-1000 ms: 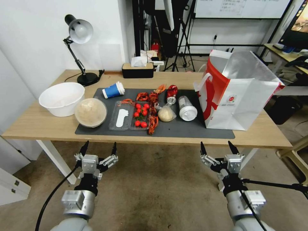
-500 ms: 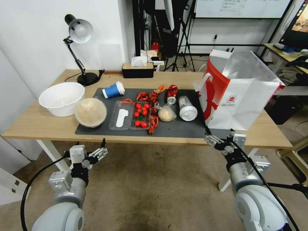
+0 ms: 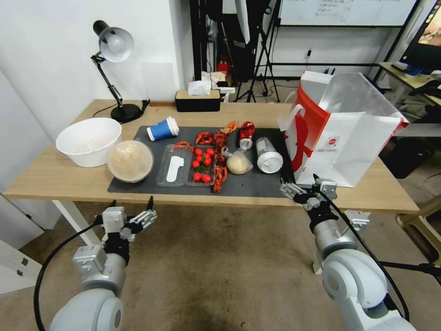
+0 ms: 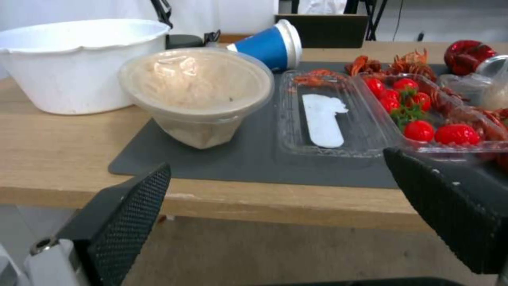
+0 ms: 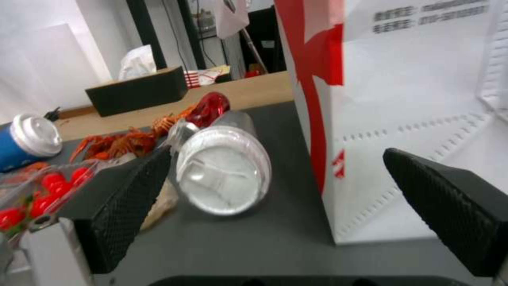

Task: Pick up the trash from the table and place it into the takeout bag.

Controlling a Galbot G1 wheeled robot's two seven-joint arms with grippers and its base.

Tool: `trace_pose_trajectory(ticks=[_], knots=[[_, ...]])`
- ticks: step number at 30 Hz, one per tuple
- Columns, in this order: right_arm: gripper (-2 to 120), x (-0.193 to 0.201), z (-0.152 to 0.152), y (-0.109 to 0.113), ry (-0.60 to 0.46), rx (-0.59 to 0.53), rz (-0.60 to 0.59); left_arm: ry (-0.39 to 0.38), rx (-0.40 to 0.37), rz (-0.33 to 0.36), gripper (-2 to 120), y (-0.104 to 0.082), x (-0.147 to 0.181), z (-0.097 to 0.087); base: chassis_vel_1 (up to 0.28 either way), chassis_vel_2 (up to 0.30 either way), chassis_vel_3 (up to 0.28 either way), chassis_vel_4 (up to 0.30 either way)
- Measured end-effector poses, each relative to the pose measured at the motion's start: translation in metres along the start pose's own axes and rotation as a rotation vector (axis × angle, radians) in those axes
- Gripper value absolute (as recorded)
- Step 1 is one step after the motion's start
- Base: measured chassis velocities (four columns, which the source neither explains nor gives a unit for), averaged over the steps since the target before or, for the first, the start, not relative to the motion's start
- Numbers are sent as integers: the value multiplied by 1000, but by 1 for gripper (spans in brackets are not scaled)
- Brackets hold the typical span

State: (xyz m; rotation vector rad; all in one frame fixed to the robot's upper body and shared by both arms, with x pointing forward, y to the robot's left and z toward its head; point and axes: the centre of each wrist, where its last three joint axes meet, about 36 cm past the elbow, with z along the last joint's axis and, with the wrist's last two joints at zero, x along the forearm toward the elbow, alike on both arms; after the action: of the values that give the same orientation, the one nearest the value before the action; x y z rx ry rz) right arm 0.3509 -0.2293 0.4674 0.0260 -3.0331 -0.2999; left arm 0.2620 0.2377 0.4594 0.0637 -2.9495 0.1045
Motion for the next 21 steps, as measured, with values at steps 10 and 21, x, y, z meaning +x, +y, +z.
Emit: trace_pose_trajectory(ticks=[10,21], knots=[[100,-29,6,11,16,-57,-50,-5,0,-3,100,1,0,1,0,0,0,0],[100,-71,17,21,31,-55,-22,-16,-3,-12,100,2,0,3,0,0,0,0]])
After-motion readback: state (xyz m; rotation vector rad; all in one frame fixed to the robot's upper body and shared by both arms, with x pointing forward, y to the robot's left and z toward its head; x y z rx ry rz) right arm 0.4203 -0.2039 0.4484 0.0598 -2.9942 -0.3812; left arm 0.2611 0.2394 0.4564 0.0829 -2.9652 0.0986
